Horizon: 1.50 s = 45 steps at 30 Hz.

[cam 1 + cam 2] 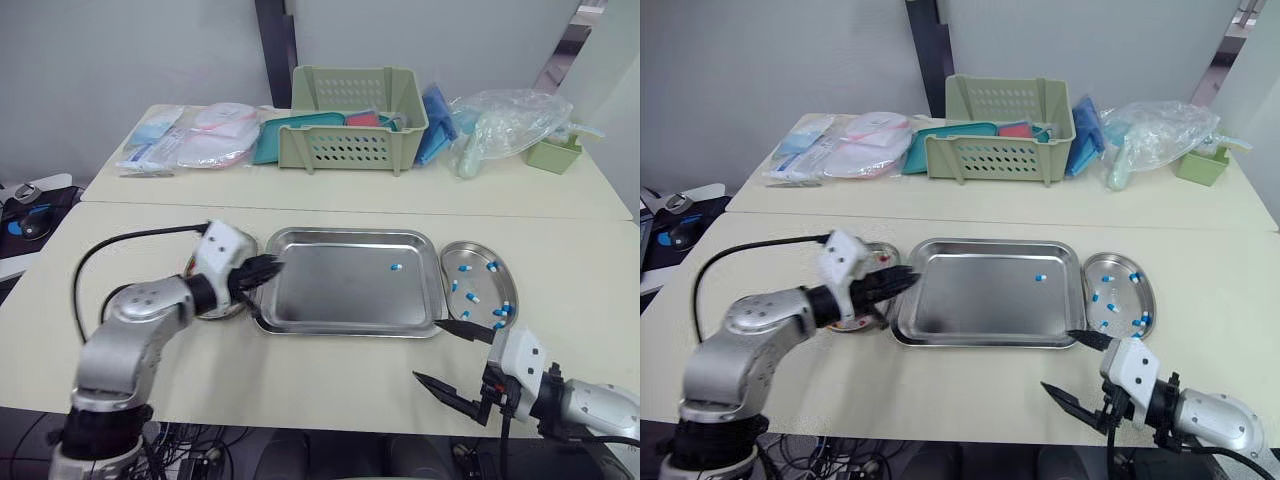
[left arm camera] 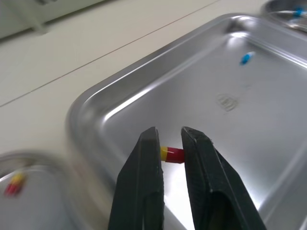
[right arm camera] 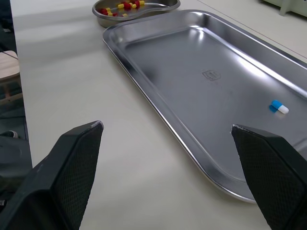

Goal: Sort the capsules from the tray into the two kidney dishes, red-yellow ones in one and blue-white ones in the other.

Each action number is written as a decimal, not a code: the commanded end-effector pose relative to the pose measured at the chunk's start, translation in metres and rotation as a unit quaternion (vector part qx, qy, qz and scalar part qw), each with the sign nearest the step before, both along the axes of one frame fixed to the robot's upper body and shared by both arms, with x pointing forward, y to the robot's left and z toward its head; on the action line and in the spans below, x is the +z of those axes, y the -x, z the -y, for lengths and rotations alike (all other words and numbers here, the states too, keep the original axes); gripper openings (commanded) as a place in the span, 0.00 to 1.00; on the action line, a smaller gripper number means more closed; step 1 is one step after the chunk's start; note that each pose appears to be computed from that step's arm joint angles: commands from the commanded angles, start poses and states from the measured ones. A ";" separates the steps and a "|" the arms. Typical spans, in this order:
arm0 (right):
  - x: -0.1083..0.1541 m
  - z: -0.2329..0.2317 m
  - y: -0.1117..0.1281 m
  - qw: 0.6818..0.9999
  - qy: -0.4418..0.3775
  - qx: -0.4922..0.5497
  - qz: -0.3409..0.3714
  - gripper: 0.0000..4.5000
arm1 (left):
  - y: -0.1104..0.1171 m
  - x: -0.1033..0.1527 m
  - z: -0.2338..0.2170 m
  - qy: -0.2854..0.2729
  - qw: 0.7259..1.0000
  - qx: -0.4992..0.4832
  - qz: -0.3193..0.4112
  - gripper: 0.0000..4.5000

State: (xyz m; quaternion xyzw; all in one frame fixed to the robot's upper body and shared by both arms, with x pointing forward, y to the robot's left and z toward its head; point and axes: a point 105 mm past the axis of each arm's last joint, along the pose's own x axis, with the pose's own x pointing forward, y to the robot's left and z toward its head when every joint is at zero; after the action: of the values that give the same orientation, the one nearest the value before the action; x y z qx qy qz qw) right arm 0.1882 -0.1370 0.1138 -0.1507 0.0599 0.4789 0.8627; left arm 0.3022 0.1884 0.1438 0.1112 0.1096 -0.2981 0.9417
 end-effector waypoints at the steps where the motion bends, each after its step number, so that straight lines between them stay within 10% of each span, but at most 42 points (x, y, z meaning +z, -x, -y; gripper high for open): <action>1: 0.004 -0.005 0.001 1.000 -0.005 0.018 0.006 1.00 | -0.001 0.008 -0.036 -0.012 0.996 0.087 0.036 0.07; 17: 0.016 -0.017 -0.009 0.999 -0.013 0.044 0.024 1.00 | 0.003 -0.008 -0.083 0.033 0.976 0.213 0.031 0.07; 28: 0.016 -0.019 -0.010 0.998 -0.014 0.052 0.023 1.00 | 0.018 -0.003 -0.094 0.047 0.976 0.206 0.046 0.84; 37: 0.020 -0.003 -0.013 0.999 -0.001 0.030 0.033 1.00 | 0.048 0.021 -0.130 0.019 0.983 0.169 0.075 0.84; 45: 0.032 0.095 -0.015 0.994 0.081 -0.077 0.010 1.00 | 0.109 -0.019 -0.219 -0.045 0.965 0.258 -0.021 0.97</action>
State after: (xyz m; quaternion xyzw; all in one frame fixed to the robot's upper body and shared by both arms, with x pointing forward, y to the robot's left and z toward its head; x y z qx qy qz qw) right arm 0.2036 -0.2185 0.1322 -0.2037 0.1138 0.4109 0.8813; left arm 0.2022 0.3942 0.1184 0.0936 0.1699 -0.0534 0.9795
